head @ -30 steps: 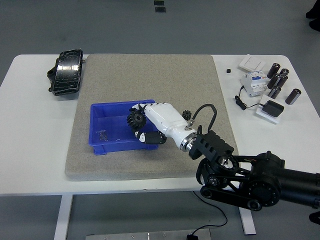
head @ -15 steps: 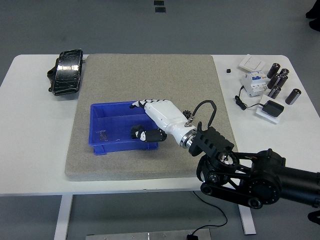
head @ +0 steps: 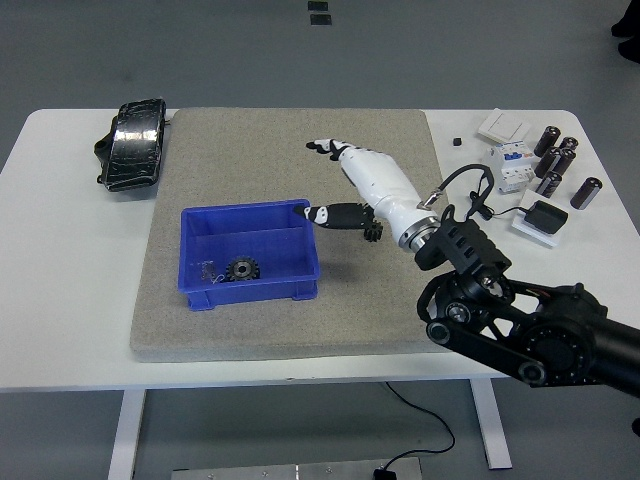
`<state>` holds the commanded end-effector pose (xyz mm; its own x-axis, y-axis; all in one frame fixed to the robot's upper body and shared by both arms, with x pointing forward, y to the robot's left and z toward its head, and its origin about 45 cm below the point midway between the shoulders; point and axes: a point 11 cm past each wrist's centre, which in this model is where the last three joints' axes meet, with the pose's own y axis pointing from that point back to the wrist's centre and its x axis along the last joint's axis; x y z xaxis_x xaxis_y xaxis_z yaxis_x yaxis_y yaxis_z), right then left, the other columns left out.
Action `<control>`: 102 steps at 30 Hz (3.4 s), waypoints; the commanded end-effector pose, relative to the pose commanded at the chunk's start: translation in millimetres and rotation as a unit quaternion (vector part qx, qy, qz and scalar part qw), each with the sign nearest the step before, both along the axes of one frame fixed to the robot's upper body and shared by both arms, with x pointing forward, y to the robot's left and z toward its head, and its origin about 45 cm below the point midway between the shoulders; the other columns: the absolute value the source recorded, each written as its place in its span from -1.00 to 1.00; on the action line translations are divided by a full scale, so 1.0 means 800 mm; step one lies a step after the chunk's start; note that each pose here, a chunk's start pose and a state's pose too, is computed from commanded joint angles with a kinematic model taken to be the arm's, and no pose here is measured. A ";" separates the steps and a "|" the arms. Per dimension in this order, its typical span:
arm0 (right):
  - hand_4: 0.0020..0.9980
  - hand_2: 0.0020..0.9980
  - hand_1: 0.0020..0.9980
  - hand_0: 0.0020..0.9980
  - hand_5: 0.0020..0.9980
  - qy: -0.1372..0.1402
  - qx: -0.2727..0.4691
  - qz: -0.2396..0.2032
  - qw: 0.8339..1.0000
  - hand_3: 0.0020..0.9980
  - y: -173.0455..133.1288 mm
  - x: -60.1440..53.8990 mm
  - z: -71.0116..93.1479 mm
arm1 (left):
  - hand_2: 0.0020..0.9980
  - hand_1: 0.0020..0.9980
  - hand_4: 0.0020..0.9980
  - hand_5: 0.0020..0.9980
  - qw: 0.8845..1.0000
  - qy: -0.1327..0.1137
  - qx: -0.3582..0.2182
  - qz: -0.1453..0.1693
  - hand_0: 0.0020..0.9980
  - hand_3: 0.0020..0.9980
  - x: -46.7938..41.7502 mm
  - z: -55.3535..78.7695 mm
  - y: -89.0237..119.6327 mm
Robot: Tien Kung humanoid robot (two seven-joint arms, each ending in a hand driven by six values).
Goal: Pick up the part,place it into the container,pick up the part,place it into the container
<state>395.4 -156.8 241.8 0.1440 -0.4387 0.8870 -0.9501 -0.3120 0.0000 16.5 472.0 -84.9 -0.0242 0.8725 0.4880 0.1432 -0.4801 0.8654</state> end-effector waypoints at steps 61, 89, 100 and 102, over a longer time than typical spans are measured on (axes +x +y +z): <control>-0.11 -0.04 0.04 -0.17 -0.95 0.120 -0.164 -0.009 0.979 0.33 -0.046 0.001 -0.131 | 0.16 0.32 -0.01 -0.26 1.000 0.002 -0.002 -0.002 0.35 0.12 -0.003 -0.002 -0.003; -0.24 0.08 0.09 -0.16 -0.84 0.033 -0.096 0.026 0.994 0.37 -0.002 -0.011 -0.048 | 0.17 0.32 0.01 -0.19 1.000 0.002 0.000 0.002 0.36 0.13 -0.008 -0.002 -0.003; 0.06 0.27 0.25 -0.07 -0.44 -0.021 -0.109 0.146 0.983 0.38 0.085 -0.074 -0.016 | 0.17 0.32 0.01 -0.18 1.000 0.003 0.001 0.002 0.36 0.13 -0.008 -0.001 -0.002; 0.09 0.28 0.27 0.01 -0.40 -0.020 -0.110 0.154 0.982 0.38 0.091 -0.078 -0.017 | 0.17 0.32 0.01 -0.16 1.000 0.004 0.001 0.002 0.36 0.13 -0.008 -0.001 -0.002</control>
